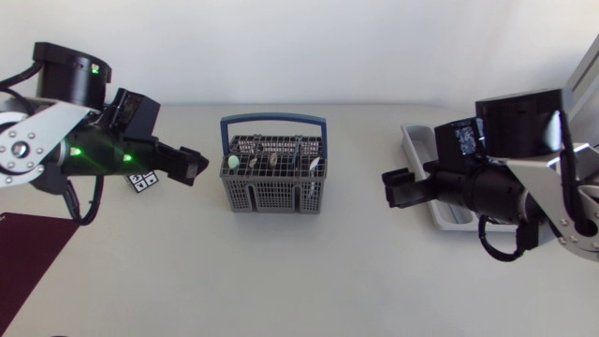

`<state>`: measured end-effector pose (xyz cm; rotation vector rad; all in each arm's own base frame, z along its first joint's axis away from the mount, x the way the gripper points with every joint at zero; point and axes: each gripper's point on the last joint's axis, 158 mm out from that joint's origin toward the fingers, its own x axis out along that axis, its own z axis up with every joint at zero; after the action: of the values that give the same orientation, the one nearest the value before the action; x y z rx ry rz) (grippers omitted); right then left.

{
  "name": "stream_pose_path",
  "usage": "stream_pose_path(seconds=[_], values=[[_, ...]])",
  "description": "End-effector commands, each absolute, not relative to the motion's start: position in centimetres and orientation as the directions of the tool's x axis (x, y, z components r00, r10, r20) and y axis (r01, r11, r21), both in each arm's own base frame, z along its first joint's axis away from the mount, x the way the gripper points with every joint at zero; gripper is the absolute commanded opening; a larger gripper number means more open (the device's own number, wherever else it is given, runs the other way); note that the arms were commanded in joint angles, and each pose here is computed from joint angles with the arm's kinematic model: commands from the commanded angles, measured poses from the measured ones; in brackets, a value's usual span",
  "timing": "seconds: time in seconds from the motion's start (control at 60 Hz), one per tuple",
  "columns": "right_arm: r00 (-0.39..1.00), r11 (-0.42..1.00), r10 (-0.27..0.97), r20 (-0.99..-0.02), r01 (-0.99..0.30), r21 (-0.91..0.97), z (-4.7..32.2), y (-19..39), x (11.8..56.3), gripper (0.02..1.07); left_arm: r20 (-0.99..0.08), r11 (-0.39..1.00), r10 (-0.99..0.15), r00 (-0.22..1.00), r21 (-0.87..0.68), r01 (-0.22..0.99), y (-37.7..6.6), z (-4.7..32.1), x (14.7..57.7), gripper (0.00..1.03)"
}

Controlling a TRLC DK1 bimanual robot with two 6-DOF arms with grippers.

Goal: Transfer all utensils from the basket to the drawer tray.

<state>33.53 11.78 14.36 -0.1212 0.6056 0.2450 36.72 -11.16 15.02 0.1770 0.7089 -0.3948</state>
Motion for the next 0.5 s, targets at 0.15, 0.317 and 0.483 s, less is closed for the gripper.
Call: stream_pose_path(seconds=[0.15,0.317,0.483], values=[[0.703,0.948,0.224,-0.675,-0.319,-0.018,13.1,13.9,33.5,1.02,-0.693,0.852,-0.388,0.607,-0.018,0.524,-13.8,14.1,39.7,0.90],[0.631,0.888,0.328,-0.703,-0.459,0.003,12.7,16.0,32.4,1.02,-0.706,0.817,-0.424,0.568,-0.027,0.576,-15.2,13.0,41.3,0.78],[0.578,0.845,0.345,-0.740,-0.535,-0.023,11.4,16.6,31.9,1.02,-0.713,0.800,-0.454,0.535,-0.061,0.597,-16.1,12.2,42.5,0.59]])
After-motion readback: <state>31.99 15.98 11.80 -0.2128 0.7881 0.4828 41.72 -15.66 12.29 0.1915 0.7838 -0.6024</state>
